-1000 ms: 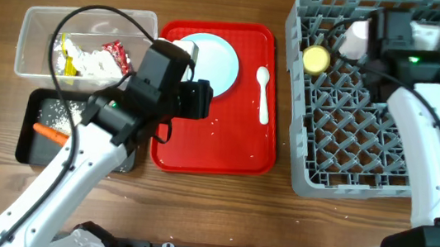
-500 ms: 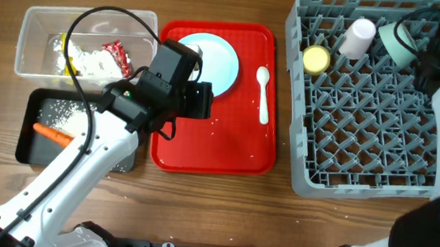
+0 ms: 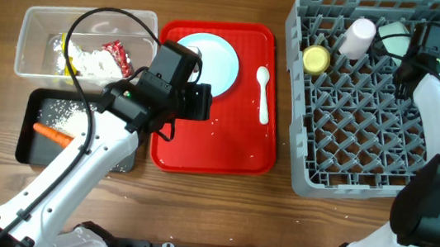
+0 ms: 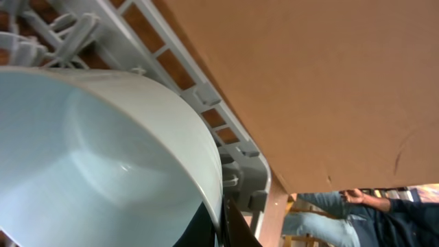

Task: Sort waste into correct bins and load items into the dishwasher rack
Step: 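Release the left gripper and carry the bowl right over the rack, then lower the light blue bowl into the rack with the right gripper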

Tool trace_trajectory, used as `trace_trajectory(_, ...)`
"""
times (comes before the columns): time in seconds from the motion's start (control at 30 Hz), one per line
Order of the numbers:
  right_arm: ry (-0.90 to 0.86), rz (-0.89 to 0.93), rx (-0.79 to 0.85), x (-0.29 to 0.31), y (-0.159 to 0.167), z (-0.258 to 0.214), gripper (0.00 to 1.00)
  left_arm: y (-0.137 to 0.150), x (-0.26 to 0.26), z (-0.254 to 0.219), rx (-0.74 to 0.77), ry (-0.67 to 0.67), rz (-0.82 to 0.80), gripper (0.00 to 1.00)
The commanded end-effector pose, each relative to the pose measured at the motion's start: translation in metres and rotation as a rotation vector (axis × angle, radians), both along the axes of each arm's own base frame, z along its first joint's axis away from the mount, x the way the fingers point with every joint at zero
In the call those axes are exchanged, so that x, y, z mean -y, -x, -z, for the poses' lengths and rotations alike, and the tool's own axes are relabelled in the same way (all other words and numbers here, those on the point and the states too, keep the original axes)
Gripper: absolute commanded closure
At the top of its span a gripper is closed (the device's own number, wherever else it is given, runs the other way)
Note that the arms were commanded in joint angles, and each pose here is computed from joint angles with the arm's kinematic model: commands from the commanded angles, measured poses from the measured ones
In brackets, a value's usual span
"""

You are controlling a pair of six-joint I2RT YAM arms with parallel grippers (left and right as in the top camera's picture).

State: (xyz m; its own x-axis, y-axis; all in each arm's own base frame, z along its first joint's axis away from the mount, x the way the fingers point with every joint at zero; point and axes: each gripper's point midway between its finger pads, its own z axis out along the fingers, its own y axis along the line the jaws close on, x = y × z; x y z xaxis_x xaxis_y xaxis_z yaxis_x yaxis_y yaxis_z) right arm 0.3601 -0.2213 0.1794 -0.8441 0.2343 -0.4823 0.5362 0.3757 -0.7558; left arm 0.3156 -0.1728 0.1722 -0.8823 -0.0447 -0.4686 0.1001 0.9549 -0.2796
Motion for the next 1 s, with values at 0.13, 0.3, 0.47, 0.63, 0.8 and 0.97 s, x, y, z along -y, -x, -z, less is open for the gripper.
trace_trajectory(0.13, -0.030, -0.066, -0.030, -0.022, -0.012, 0.012, 0.96, -0.001, -0.004, -0.001, -0.001, -0.022, 0.007, 0.36)
trace_trajectory(0.3, -0.032, -0.089, -0.044, -0.032, -0.014, 0.013, 0.96, 0.000, -0.004, 0.000, -0.005, -0.024, 0.007, 0.36)
trace_trajectory(0.47, -0.086, -0.113, -0.049, -0.039, -0.016, 0.022, 0.96, 0.001, -0.004, 0.000, -0.009, -0.027, 0.007, 0.36)
trace_trajectory(0.63, -0.102, -0.153, -0.089, -0.055, -0.016, 0.031, 0.95, 0.001, -0.004, 0.000, -0.008, -0.026, 0.007, 0.36)
trace_trajectory(0.8, -0.154, -0.194, -0.117, -0.071, -0.016, 0.039, 0.94, 0.001, -0.004, 0.000, -0.009, -0.026, 0.007, 0.36)
trace_trajectory(0.97, -0.233, -0.214, -0.135, -0.080, -0.014, 0.050, 0.86, 0.001, -0.004, 0.000, -0.009, -0.026, 0.007, 0.36)
